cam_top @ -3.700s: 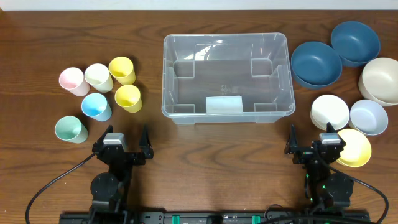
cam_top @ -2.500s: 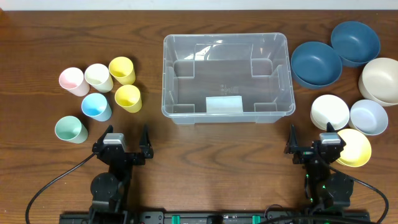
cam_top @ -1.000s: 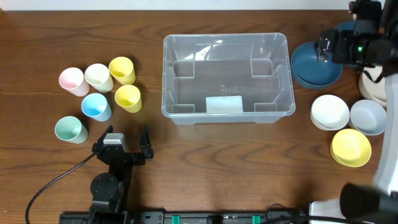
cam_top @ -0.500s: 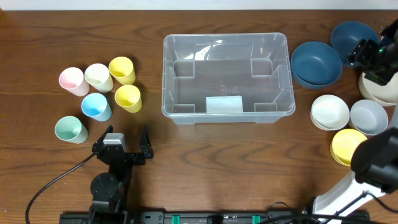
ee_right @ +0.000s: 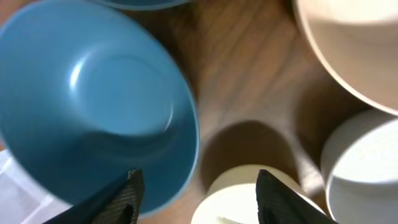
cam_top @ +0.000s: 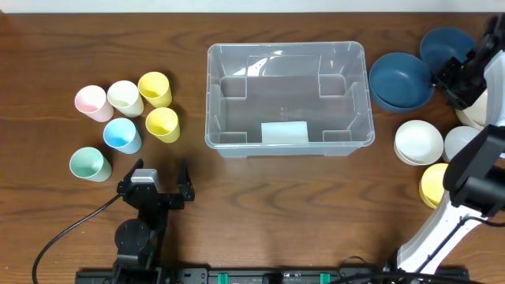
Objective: Pack container
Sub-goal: 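Move the right gripper to the far dark teal bowl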
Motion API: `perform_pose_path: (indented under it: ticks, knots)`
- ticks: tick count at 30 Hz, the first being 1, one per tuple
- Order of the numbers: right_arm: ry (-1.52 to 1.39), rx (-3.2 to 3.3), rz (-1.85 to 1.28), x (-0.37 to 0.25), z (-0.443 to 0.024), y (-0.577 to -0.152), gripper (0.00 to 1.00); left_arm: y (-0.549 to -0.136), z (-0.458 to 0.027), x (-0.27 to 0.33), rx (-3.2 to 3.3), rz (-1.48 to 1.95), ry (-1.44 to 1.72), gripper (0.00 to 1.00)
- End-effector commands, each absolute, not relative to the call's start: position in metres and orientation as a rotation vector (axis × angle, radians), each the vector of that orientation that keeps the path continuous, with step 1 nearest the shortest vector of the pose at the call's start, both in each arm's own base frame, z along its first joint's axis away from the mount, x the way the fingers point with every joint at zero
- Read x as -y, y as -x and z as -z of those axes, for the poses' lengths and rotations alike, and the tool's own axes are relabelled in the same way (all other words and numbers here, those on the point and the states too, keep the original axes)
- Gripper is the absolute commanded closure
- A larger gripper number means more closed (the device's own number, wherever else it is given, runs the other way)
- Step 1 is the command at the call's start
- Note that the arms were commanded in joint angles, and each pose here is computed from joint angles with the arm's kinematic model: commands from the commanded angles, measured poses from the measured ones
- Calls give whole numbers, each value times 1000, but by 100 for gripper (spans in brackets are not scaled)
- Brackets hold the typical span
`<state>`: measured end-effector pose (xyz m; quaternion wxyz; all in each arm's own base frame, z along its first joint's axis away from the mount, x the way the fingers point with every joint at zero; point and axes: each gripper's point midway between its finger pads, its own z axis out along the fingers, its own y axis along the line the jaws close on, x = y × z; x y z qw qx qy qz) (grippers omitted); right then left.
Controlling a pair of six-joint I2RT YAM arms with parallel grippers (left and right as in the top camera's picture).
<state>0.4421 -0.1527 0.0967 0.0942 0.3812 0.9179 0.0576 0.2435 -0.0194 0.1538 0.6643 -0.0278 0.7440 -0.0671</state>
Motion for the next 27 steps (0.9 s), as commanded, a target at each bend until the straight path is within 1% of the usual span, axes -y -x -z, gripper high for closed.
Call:
perform_pose_path:
  ticks: [1,5,9,17,22,25,27]
  knots:
    - [-1130,-2739,-164,143,-83,-451,43,-243,-136,17,-1730,125,62,2]
    - [-1111,-2749,-168,132,-69,-459,47,-243,-136,17,-1730,125,62,2]
    - [-1077,-2748,-172,124,-64,-465,52,-243,-136,17,-1730,125,62,2]
    - [-1097,-2775,-118,123,-51,-457,54,-243,-136,17,-1730,125,62,2]
    - [-1125,-2749,-121,125,-56,-459,49,-243,-136,17,-1730,125,62,2]
    - [-1124,-2731,-125,125,-67,-462,41,-243,-136,17,-1730,125,62,2]
    - [-1118,-2723,-126,124,-75,-462,38,-243,-136,17,-1730,125,62,2]
